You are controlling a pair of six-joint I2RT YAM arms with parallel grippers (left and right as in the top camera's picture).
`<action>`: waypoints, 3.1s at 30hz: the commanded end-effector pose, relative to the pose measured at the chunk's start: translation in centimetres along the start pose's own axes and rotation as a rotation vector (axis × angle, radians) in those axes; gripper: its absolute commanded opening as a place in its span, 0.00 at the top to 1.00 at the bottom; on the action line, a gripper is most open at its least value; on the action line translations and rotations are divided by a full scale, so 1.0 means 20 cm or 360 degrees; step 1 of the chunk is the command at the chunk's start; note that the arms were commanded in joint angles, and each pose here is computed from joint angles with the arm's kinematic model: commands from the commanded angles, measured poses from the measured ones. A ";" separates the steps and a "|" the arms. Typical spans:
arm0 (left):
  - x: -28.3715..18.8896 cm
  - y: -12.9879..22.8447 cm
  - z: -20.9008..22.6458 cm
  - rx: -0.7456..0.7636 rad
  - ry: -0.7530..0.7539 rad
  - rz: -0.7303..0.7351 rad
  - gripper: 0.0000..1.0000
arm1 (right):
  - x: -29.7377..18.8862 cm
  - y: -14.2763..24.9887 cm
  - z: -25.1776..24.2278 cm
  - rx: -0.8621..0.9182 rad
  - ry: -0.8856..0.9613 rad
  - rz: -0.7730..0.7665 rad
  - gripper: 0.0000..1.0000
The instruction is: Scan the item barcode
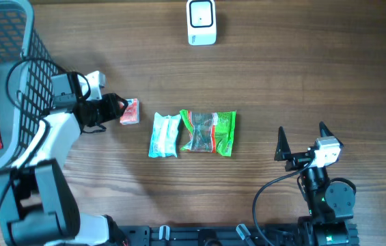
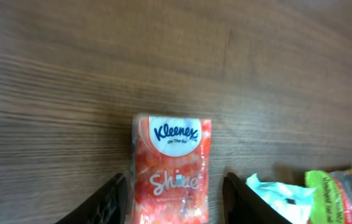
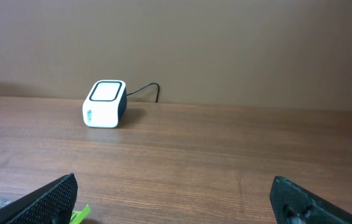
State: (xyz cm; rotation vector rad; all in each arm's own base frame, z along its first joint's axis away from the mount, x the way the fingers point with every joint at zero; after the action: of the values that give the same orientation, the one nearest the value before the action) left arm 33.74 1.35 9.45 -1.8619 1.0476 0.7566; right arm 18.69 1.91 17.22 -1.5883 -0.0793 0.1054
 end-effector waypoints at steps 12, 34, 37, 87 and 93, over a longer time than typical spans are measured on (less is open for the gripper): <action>0.10 0.03 0.11 -0.0064 -0.0021 0.0077 0.73 | 0.00 0.00 0.00 0.0003 -0.0016 -0.0005 0.00; 0.19 0.16 0.14 -0.0111 -0.0020 0.0143 0.84 | 0.00 0.00 0.00 0.0004 -0.0016 -0.0005 0.00; 0.18 0.15 0.14 -0.0112 -0.0018 0.0133 0.96 | 0.00 0.00 0.00 0.0003 -0.0016 -0.0005 0.00; -0.14 -0.08 -0.13 0.0153 -0.0431 0.0151 0.40 | 0.00 0.00 0.00 0.0003 -0.0016 -0.0005 0.00; -0.17 -0.10 0.18 -0.0020 -0.0175 0.0199 0.68 | 0.00 0.00 0.00 0.0004 -0.0016 -0.0005 0.00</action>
State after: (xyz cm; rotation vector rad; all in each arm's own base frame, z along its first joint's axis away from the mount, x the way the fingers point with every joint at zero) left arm 33.59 6.49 12.49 -1.6862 0.9441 1.0418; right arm 18.69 1.91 17.21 -1.5883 -0.0787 0.1054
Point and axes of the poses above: each gripper's point midway between its finger pads, its own x axis out along the fingers, its own z axis along the line the jaws close on, y = z × x, the point moved 6 cm from there along -x, back along the fingers, and after that the axes turned 1 degree about -x, right-handed, at the moved point
